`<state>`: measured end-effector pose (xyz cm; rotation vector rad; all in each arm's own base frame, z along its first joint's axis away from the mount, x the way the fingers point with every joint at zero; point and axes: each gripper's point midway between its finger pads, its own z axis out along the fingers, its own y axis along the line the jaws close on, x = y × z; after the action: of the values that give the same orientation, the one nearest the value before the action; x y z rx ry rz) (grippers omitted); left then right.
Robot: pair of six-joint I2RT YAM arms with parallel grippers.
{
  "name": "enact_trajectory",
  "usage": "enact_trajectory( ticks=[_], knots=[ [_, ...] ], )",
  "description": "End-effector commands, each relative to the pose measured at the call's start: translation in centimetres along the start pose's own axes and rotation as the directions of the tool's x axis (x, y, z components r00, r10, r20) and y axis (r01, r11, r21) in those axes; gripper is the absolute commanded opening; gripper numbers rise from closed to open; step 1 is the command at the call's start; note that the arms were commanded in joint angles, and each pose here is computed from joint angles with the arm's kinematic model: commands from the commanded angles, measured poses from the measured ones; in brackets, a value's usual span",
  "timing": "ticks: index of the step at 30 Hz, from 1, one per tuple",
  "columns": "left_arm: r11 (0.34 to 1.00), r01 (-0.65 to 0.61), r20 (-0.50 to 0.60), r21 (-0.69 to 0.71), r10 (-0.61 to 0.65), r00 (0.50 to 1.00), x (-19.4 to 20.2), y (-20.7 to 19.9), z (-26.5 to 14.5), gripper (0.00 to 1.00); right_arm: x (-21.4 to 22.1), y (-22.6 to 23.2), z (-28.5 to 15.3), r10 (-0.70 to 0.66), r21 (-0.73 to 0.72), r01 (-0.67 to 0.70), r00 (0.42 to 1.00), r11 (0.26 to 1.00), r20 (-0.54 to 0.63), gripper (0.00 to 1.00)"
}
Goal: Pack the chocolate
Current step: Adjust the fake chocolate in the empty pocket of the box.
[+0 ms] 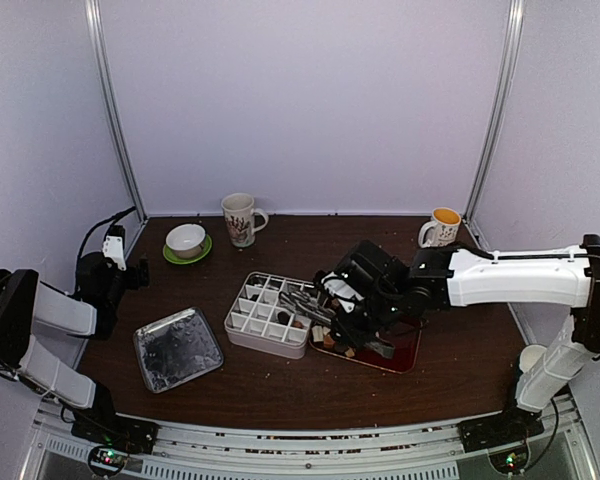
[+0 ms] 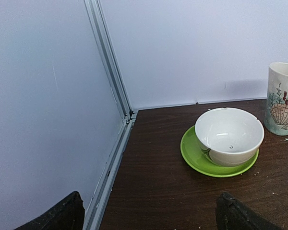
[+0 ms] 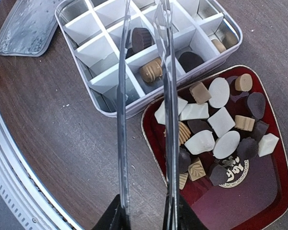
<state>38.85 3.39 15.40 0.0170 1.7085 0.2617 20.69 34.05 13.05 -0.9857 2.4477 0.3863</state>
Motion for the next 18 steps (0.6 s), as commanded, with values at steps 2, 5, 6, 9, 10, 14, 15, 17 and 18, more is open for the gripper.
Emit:
enact_trajectory(
  ticks=[2,5,6,9,10,14,15,17,18],
  knots=[
    [1.0,0.016,0.047,-0.02,-0.015,0.999,-1.0,0.5,0.0,0.98,0.0,1.5,1.0,-0.049,-0.022,0.047,0.997,0.999,-0.053,0.32],
    [1.0,0.016,0.048,-0.018,-0.015,0.999,-1.1,0.4,0.0,0.98,0.4,1.4,1.3,-0.05,-0.009,0.05,0.996,0.999,-0.072,0.31],
    [1.0,0.016,0.047,-0.019,-0.015,0.999,-1.0,0.5,0.0,0.98,0.5,1.4,1.4,-0.049,-0.005,0.049,0.996,0.999,-0.077,0.31],
    [1.0,0.016,0.047,-0.019,-0.015,0.999,-1.0,0.5,0.0,0.98,0.8,1.2,1.4,-0.043,0.008,0.044,0.995,0.999,-0.092,0.31],
    [1.0,0.016,0.047,-0.019,-0.015,0.999,-1.0,0.5,0.0,0.98,0.8,1.1,1.5,-0.042,0.012,0.044,0.994,0.999,-0.101,0.31],
    [1.0,0.016,0.047,-0.018,-0.015,0.999,-1.0,0.4,0.0,0.98,0.3,1.1,1.8,-0.042,0.032,0.046,0.991,0.998,-0.123,0.31],
    [1.0,0.016,0.047,-0.019,-0.015,0.999,-1.0,0.4,0.0,0.98,0.3,1.0,1.8,-0.043,0.039,0.048,0.991,0.998,-0.127,0.3],
    [1.0,0.016,0.048,-0.02,-0.015,0.999,-1.1,0.5,0.0,0.98,-0.2,0.9,1.5,-0.04,0.051,0.047,0.992,0.998,-0.119,0.3],
    [1.0,0.016,0.049,-0.02,-0.015,0.999,-1.1,0.5,0.0,0.98,-0.4,0.8,1.2,-0.036,0.055,0.042,0.993,0.998,-0.111,0.3]
  ],
)
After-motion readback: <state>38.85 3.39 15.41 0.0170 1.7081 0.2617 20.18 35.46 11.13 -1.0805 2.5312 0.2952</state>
